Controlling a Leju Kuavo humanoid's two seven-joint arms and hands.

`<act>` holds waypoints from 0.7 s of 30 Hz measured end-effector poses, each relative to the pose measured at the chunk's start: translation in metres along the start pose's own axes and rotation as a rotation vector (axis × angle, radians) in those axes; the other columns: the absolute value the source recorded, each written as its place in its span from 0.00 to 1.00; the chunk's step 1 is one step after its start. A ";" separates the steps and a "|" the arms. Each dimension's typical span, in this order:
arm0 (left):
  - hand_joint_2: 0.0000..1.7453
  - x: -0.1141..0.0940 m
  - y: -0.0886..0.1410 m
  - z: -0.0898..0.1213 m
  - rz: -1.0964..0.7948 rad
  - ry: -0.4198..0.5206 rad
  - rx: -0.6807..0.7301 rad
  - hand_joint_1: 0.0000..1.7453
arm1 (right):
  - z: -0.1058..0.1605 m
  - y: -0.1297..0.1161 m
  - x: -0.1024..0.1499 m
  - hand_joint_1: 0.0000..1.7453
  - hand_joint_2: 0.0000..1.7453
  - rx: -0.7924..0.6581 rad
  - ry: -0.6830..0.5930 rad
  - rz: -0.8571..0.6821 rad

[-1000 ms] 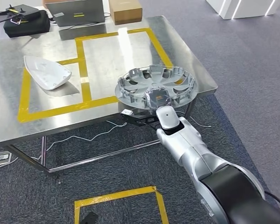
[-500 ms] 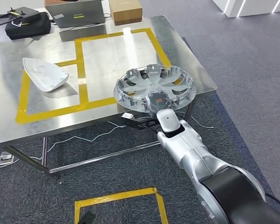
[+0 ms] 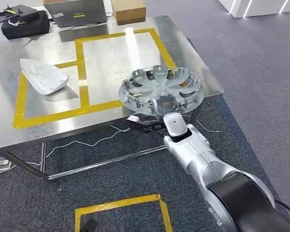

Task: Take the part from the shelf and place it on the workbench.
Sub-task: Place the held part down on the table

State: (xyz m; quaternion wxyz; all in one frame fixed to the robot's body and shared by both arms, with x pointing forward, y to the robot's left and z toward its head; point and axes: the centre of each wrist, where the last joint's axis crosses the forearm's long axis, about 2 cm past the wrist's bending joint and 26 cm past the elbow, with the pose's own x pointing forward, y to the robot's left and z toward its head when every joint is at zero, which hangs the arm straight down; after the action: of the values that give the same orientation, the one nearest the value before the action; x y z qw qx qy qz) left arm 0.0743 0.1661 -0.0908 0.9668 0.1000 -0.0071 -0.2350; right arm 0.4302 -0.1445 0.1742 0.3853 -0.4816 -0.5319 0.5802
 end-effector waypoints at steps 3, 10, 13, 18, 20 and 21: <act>1.00 -0.003 -0.002 0.000 0.001 0.009 0.003 0.00 | 0.001 0.001 -0.001 1.00 1.00 0.000 0.001 -0.003; 1.00 -0.014 -0.006 -0.002 0.003 0.036 0.006 0.00 | 0.001 0.002 -0.002 1.00 1.00 -0.002 -0.005 -0.005; 1.00 -0.015 -0.007 -0.002 0.003 0.039 0.007 0.00 | 0.001 0.003 -0.002 1.00 1.00 -0.004 -0.007 -0.007; 1.00 -0.016 -0.007 -0.002 0.006 0.041 0.015 0.00 | 0.002 0.004 -0.003 1.00 1.00 -0.009 -0.009 -0.011; 1.00 -0.017 -0.007 -0.002 0.008 0.042 0.021 0.00 | 0.002 0.004 -0.004 1.00 1.00 -0.013 -0.007 -0.013; 1.00 -0.017 -0.008 -0.002 0.009 0.043 0.023 0.00 | 0.002 0.005 -0.005 1.00 1.00 -0.015 -0.006 -0.013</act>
State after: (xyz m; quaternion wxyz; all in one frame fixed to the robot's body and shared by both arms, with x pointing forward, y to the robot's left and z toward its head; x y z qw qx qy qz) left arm 0.0558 0.1674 -0.0938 0.9665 0.1161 0.0106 -0.2285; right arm 0.4296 -0.1504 0.1702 0.3841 -0.4792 -0.5405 0.5750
